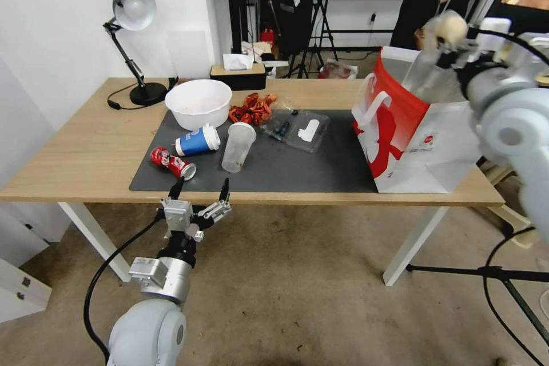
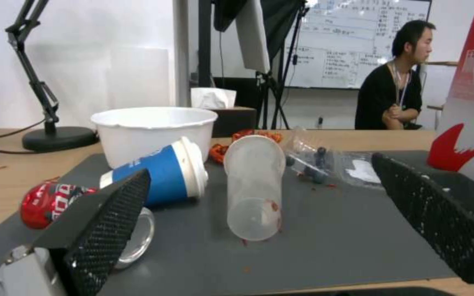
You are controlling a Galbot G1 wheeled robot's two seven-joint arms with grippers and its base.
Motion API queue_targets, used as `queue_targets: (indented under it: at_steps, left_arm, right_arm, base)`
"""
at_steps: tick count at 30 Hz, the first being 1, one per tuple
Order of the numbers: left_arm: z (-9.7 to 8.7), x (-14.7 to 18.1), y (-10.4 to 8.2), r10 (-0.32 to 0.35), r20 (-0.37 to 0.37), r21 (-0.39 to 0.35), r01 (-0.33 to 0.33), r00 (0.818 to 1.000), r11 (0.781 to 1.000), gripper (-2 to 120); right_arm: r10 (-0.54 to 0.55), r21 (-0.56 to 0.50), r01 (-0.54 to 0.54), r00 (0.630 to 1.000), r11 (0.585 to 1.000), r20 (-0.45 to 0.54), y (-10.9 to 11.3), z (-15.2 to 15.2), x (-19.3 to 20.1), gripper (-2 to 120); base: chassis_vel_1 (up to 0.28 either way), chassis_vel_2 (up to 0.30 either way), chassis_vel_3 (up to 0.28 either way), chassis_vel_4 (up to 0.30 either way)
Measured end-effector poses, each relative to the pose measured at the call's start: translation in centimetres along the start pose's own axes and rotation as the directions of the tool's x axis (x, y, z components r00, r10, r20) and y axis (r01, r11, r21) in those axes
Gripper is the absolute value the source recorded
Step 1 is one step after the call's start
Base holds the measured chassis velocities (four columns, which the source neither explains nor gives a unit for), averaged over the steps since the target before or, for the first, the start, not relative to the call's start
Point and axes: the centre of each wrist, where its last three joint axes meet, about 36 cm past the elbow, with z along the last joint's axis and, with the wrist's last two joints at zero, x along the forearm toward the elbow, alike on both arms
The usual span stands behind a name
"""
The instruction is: Pick up the trash from the table and place it into the takeout bag.
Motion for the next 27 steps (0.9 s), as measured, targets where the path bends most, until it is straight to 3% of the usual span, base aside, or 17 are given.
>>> queue_targets:
  at_steps: [3, 12, 27]
  left_arm:
    - [0.0, 0.0, -0.2, 0.003, 0.002, 0.002, -0.003, 1.000, 1.000, 100]
    - [0.1, 0.3, -0.3, 0.001, 0.003, 0.001, -0.001, 1.000, 1.000, 100]
    - [0.0, 0.3, -0.2, -0.002, 0.003, -0.001, 0.002, 1.000, 1.000, 100]
  right_arm:
    - [0.021, -0.013, -0.022, 0.996, 1.000, -0.082, -0.4, -0.2, -0.1, 4]
    - [0.037, -0.052, -0.045, 0.988, 0.998, -0.153, -0.7, -0.2, -0.9, 7]
    - [0.023, -0.081, -0.038, 0.985, 0.996, -0.172, -0.4, -0.5, -1.3, 63]
  base:
    - [0.000, 0.000, 0.000, 0.000]
    - [0.000, 0.000, 0.000, 0.000]
    - [0.000, 0.000, 0.000, 0.000]
